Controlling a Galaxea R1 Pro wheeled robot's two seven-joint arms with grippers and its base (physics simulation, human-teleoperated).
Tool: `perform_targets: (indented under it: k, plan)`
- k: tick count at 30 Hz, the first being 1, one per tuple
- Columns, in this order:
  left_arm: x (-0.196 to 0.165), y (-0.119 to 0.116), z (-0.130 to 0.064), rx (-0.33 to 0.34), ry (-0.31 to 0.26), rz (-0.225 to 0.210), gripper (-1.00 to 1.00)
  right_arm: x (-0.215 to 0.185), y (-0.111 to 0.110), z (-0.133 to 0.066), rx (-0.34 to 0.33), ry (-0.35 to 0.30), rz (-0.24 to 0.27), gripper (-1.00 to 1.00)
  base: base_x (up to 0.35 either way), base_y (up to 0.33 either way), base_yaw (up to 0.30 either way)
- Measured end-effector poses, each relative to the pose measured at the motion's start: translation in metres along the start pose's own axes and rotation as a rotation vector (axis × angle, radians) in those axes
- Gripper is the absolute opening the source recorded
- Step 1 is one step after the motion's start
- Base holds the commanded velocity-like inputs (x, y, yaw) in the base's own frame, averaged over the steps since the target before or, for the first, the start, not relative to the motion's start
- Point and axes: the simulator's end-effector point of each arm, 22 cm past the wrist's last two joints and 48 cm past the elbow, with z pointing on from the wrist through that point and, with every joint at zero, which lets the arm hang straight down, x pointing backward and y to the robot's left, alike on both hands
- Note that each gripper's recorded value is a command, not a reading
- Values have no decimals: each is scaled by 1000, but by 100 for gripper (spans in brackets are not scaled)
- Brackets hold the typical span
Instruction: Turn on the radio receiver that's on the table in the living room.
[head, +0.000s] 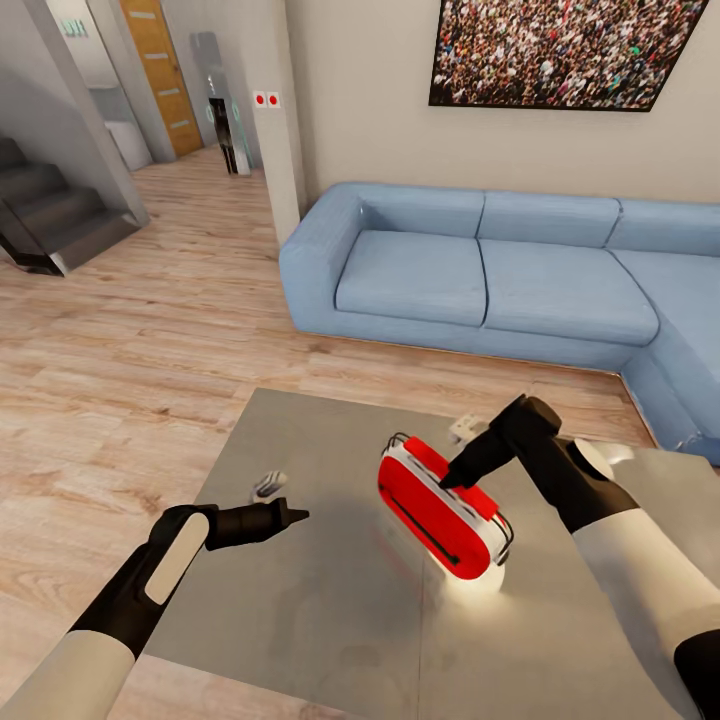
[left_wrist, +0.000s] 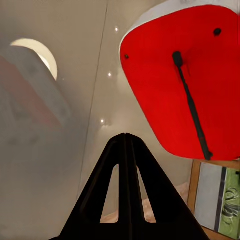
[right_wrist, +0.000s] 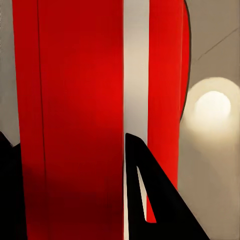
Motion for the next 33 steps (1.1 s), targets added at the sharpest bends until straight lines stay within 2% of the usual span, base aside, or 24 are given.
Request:
perform_targets:
  k: [8,15,22,26,29,31,33]
  plan:
    - [-1,-1,0,1,-2,1,-100,6,1,5,-9,14,10,-100,0,0,0]
    - [0,-2,1,5,-2,0,-100,27,1,20,-37,69,51,-100,0,0,0]
    - [-1,-4,1,8,-4,0,-100,56,16,40,-76,118,75,-100,0,0,0]
    - [-1,-3,1,7,-4,-1,-100,57,16,41,-75,120,77,-100,0,0,0]
    - [-2,-4,1,9,-5,1,-100,65,14,49,-49,126,82,-100,0,0,0]
    - [-2,-5,0,10,-7,3,-100,58,14,54,-40,84,106,-100,0,0,0]
    - [-3,-5,0,10,-7,3,-100,60,6,65,-23,51,194,-100,0,0,0]
